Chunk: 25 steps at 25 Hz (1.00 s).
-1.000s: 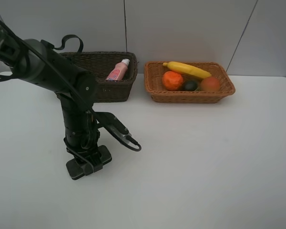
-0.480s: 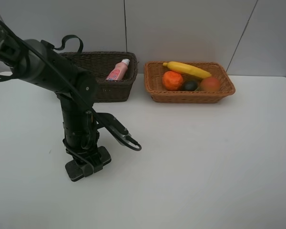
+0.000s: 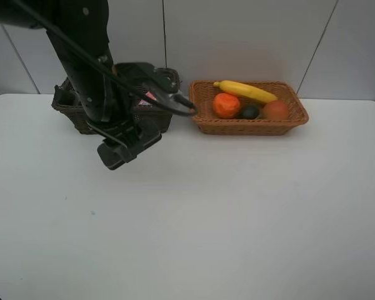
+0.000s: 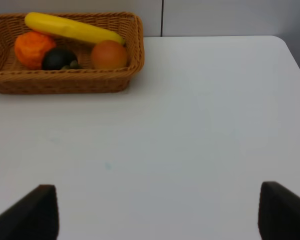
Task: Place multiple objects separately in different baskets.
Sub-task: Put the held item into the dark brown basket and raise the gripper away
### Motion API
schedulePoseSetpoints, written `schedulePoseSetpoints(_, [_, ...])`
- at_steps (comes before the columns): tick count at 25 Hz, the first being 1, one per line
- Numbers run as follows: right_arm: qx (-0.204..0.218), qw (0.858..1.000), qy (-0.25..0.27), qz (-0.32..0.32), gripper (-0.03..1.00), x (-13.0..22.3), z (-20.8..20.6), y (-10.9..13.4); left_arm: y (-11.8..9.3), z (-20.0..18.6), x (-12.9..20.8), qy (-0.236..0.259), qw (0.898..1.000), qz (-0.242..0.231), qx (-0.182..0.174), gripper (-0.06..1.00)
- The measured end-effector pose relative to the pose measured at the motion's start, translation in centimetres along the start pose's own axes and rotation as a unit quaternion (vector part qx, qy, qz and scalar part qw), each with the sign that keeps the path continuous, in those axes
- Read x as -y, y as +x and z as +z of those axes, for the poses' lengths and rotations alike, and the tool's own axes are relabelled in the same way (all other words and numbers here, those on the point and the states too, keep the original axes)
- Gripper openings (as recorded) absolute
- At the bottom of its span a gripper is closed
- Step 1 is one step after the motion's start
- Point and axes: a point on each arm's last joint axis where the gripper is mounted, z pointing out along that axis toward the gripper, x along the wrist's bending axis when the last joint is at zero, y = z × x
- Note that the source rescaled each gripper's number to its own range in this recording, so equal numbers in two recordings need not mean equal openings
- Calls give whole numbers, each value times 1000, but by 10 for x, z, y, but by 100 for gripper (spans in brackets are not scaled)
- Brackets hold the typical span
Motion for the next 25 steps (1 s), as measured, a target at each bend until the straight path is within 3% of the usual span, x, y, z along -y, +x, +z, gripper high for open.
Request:
schedulePoseSetpoints(7, [0, 1000, 0, 0, 100, 0, 0, 0, 40, -69, -22, -86, 993, -54, -67, 39])
schedulePoseSetpoints(14, [0, 1000, 0, 0, 100, 0, 0, 0, 96, -97, -13, -148, 971, -148, -114, 39])
schedulePoseSetpoints(18, [0, 1000, 0, 0, 100, 0, 0, 0, 126, -85, -8, -163, 959, -194, -129, 39])
schedulePoseSetpoints(25, [0, 1000, 0, 0, 100, 0, 0, 0, 158, -14, -19, -145, 958, -215, -123, 39])
